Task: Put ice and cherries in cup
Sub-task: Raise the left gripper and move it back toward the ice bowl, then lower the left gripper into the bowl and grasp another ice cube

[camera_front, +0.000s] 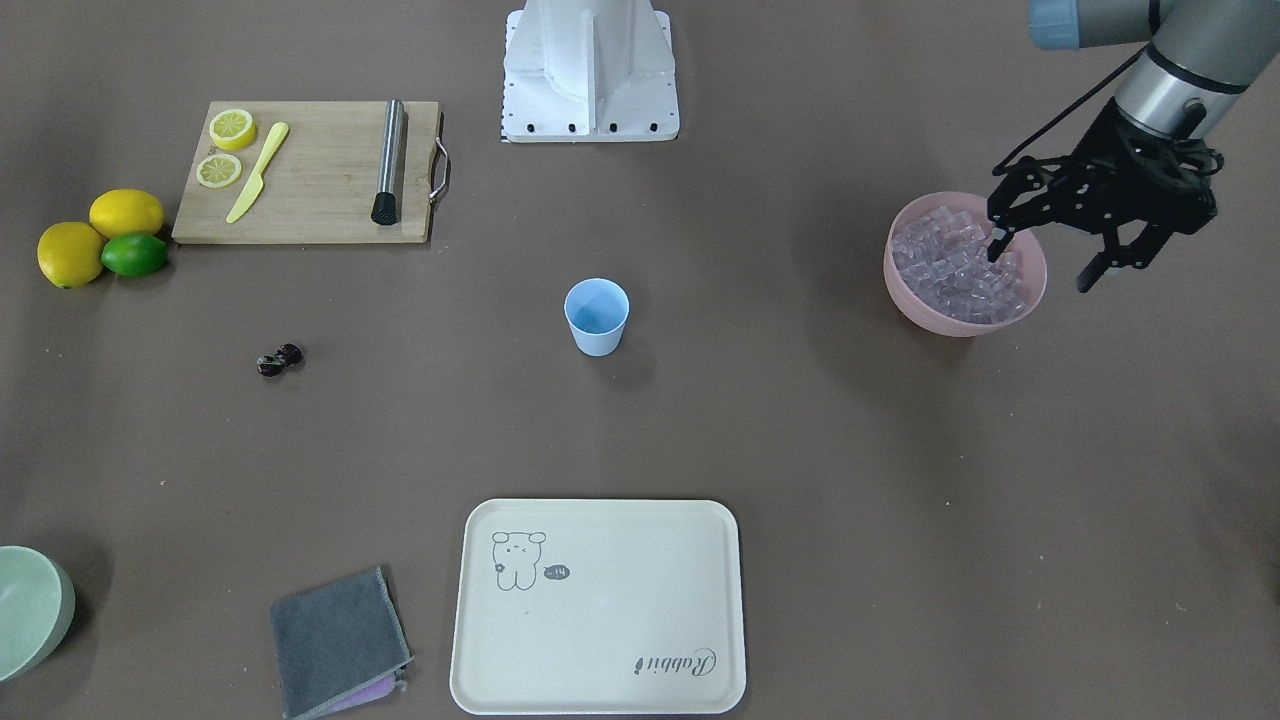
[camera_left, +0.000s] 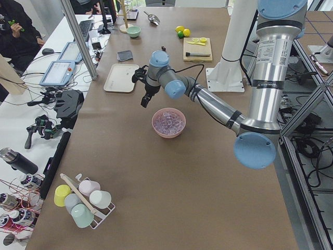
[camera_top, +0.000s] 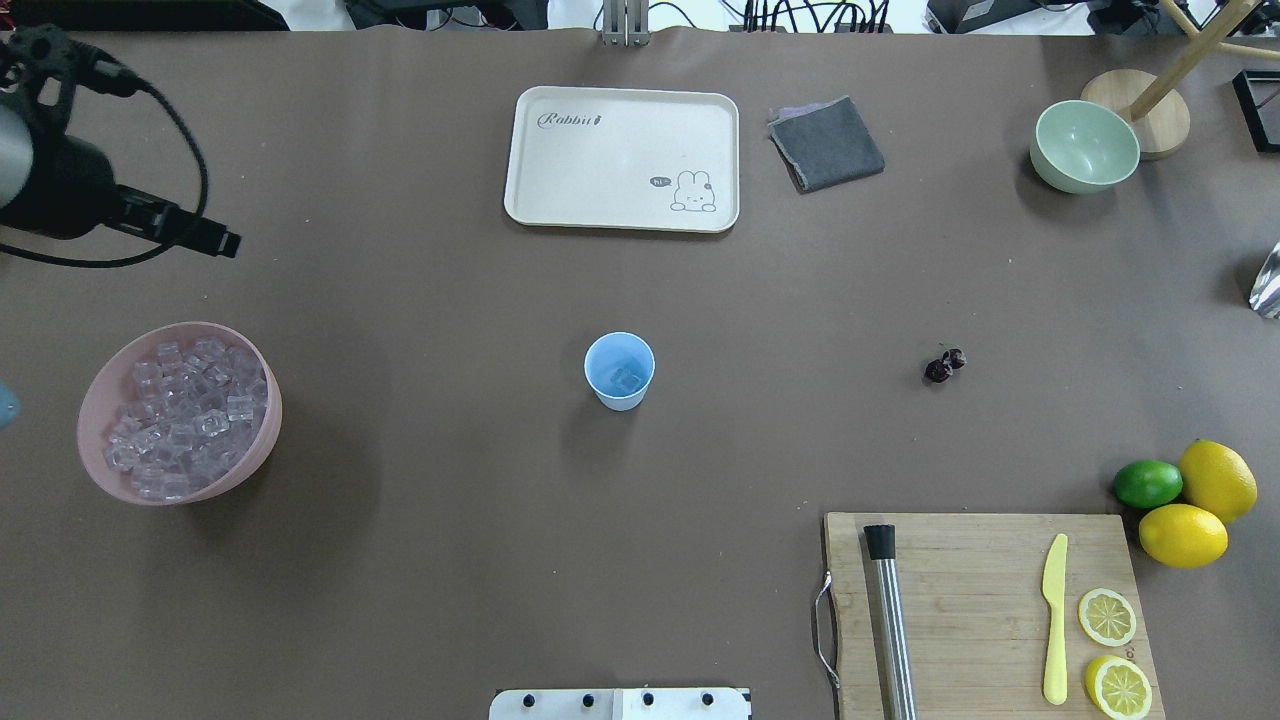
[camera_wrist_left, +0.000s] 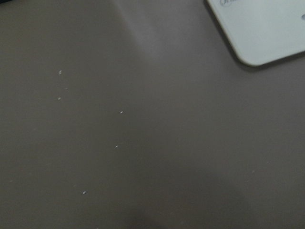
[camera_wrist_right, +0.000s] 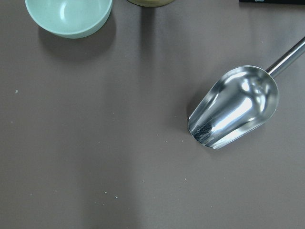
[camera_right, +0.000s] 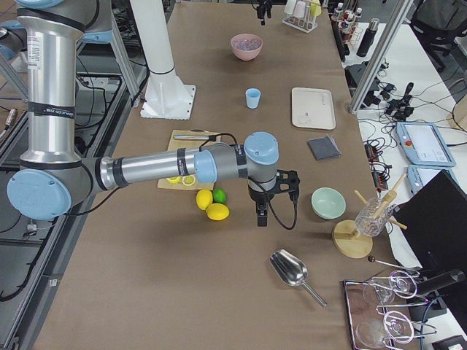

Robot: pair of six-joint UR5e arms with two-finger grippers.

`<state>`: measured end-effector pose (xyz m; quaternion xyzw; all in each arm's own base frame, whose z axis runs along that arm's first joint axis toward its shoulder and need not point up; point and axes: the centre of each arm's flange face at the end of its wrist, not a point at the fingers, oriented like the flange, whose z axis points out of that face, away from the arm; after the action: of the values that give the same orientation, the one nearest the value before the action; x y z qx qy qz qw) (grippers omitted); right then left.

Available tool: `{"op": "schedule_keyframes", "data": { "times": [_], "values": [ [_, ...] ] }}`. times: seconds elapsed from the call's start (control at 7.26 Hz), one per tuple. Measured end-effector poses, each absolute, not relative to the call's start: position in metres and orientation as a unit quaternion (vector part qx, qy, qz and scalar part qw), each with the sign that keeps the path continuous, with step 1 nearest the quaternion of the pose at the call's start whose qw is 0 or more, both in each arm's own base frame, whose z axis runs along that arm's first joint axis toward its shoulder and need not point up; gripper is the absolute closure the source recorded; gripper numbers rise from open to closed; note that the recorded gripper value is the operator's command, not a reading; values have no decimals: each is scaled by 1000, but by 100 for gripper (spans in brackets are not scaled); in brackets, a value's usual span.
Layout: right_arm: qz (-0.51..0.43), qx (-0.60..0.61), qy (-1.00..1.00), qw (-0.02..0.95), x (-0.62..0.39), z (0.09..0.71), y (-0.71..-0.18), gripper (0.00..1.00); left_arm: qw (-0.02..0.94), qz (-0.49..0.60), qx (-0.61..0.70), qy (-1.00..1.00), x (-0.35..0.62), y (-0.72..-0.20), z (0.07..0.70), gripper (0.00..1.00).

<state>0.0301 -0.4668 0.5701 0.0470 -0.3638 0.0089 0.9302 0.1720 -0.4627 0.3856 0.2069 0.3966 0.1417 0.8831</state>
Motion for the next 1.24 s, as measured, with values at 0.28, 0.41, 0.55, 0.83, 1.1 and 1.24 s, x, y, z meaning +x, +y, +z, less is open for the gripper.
{"op": "schedule_keyframes", "data": {
  "times": [0.28,0.41,0.55,0.83,1.1,1.24],
  "values": [
    [6,40,-366,930,25,576,-468,0,881,176,212,385,170,-452,403,3],
    [5,38,-368,929,24,576,-469,0,872,210,223,381,178,-448,405,3],
    [5,37,-372,928,23,576,-469,0,863,242,237,376,183,-445,406,3],
    [9,32,-382,924,22,576,-468,0,844,284,253,378,202,-438,407,3],
    [11,29,-387,922,21,577,-468,0,830,314,250,387,228,-426,404,18],
    [12,27,-387,921,21,578,-467,0,825,325,246,390,240,-420,404,24]
  ]
}}
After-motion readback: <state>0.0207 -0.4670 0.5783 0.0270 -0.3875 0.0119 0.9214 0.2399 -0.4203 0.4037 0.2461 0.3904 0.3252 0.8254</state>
